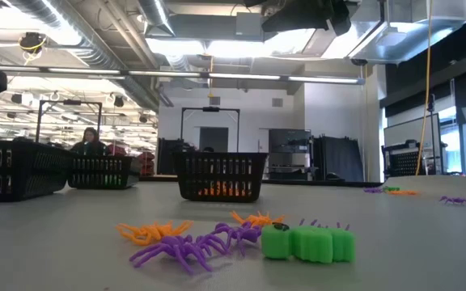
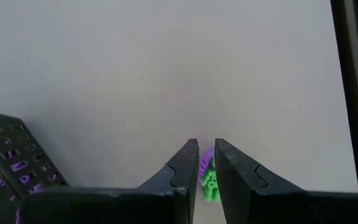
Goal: Sort Halloween decoration
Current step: Put the purple spider toy into the bottom left black basket
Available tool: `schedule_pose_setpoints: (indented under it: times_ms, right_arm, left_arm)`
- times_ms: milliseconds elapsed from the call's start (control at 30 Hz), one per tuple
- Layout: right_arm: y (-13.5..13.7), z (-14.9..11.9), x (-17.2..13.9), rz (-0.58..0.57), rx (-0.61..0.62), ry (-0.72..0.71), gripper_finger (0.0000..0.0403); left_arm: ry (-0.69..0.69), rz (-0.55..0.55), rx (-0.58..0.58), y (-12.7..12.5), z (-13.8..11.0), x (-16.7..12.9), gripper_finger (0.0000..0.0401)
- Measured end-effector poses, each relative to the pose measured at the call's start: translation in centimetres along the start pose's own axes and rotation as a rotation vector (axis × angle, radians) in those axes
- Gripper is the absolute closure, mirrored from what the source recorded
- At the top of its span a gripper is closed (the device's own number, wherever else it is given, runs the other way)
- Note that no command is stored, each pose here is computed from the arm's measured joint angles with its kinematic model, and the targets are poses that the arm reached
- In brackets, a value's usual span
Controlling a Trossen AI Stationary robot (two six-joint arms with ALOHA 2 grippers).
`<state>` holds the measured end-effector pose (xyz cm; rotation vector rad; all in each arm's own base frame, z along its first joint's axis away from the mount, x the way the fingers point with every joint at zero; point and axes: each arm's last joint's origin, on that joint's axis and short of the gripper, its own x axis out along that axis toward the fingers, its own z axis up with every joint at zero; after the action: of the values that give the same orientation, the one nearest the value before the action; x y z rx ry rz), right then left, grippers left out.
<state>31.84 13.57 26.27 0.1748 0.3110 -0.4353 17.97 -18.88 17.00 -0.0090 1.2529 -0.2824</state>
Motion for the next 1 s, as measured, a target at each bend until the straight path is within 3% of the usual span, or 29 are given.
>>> schedule_pose_setpoints:
  times_ms: [133, 500, 800, 1000]
  right_arm:
    - [0.0, 0.0, 0.0, 0.000, 0.000, 0.000, 0.0157]
    - [0.0, 0.0, 0.0, 0.000, 0.000, 0.000, 0.0157]
    - [0.0, 0.0, 0.0, 0.000, 0.000, 0.000, 0.0157]
    - [0.0, 0.0, 0.0, 0.001, 0.000, 0.001, 0.0157]
  left_arm:
    - [0.000, 0.000, -0.001, 0.0, 0.0, 0.0, 0.0349]
    - [-0.004, 0.006, -0.048, 0.0, 0.0, 0.0, 0.0279]
    - [0.008, 0.021, -0.144, 0.1, -0.1, 0.0, 0.0276]
    - [0.089, 0.029, -0.145, 0.0, -0.4, 2.2, 0.0276]
